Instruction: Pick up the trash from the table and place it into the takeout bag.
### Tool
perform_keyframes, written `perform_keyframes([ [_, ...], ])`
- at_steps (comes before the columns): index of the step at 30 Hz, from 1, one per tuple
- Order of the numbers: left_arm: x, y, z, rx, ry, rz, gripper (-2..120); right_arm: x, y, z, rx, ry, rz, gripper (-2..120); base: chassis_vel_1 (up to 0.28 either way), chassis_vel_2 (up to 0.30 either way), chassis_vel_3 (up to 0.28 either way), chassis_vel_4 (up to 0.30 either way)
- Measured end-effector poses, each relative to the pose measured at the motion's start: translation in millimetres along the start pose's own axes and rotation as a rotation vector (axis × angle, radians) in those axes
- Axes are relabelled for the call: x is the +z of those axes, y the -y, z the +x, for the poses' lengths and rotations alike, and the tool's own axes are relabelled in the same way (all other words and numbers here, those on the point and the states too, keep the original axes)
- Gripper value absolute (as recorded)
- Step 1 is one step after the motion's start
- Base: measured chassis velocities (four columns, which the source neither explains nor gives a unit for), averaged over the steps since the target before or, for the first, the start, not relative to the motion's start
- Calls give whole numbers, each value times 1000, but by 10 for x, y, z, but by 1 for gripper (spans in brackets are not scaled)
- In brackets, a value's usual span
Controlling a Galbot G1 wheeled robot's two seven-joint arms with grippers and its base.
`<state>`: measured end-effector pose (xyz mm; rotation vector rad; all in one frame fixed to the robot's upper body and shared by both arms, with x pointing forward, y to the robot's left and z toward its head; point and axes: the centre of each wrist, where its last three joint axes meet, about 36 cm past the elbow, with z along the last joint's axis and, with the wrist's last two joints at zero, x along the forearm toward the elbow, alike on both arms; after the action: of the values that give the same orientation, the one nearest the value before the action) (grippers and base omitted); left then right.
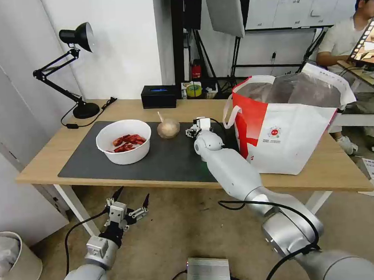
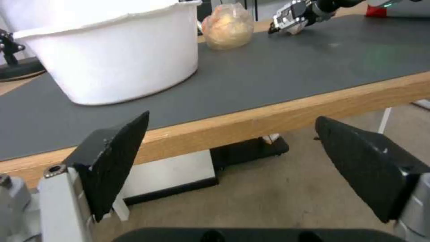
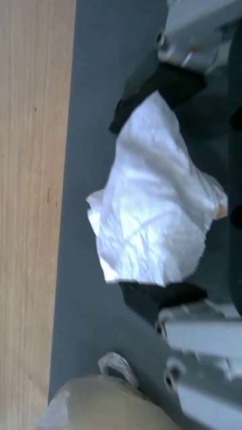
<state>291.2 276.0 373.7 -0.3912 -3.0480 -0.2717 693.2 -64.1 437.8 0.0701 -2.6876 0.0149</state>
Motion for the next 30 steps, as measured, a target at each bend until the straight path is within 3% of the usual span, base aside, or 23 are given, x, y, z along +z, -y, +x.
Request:
perform_keyframes([
  [21,-31,-22,22,-9,7,-5,100,-68,-13,91,-18,-27,-16,0,0,0,0,0],
  [30,-47,-21,29,-9,10,-6,100,-202,98,422,-84,52,-14,0,0,0,0,0],
])
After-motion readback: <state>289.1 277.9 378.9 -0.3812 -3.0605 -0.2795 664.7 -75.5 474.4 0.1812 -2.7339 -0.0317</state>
